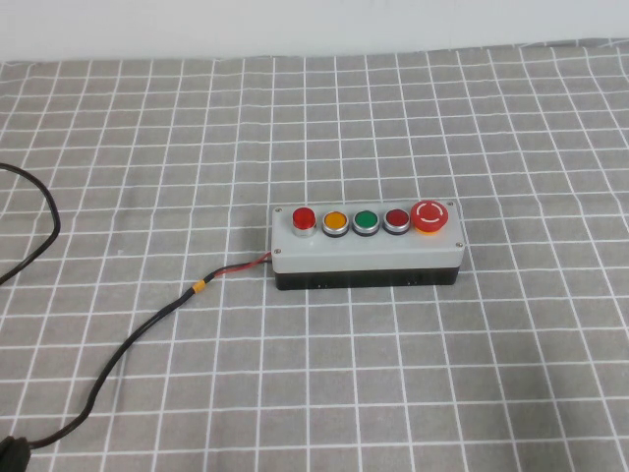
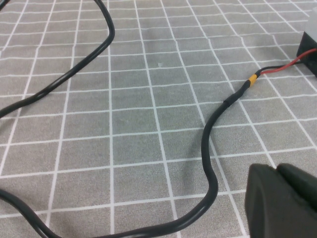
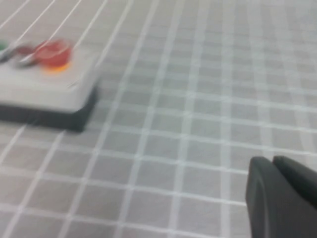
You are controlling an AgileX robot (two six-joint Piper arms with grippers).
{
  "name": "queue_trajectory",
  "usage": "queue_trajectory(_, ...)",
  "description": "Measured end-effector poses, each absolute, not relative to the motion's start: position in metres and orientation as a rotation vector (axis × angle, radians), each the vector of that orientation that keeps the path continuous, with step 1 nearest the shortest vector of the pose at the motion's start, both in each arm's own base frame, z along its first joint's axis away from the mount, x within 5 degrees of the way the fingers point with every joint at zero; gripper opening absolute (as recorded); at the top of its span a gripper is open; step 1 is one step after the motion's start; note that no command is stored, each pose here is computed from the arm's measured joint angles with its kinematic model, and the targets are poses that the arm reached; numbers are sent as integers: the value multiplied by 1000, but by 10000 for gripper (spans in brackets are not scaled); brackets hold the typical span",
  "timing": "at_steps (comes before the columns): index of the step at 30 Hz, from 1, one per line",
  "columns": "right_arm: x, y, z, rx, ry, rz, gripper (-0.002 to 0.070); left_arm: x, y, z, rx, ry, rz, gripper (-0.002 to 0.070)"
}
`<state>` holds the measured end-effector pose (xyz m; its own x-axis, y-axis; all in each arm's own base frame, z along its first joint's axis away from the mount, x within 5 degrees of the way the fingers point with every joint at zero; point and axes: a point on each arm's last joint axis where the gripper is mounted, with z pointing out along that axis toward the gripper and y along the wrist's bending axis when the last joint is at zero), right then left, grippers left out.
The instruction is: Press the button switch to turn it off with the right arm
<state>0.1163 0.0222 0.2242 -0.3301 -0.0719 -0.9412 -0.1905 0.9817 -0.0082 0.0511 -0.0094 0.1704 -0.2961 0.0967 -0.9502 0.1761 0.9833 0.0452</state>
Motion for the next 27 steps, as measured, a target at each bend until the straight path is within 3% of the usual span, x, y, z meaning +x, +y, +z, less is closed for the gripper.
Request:
queue_trajectory(5,89,7,200,-55,1755,76,-17,51,-9,170,198,1875,-79,-3)
queue_trajectory(11,70,4,197,-12,1642,86,-17,51,-9,170,198,1875,-79,-3)
queue_trajectory(27,53,5,175,-3,1840,112,-17,51,-9,170,198,1875,-79,-3)
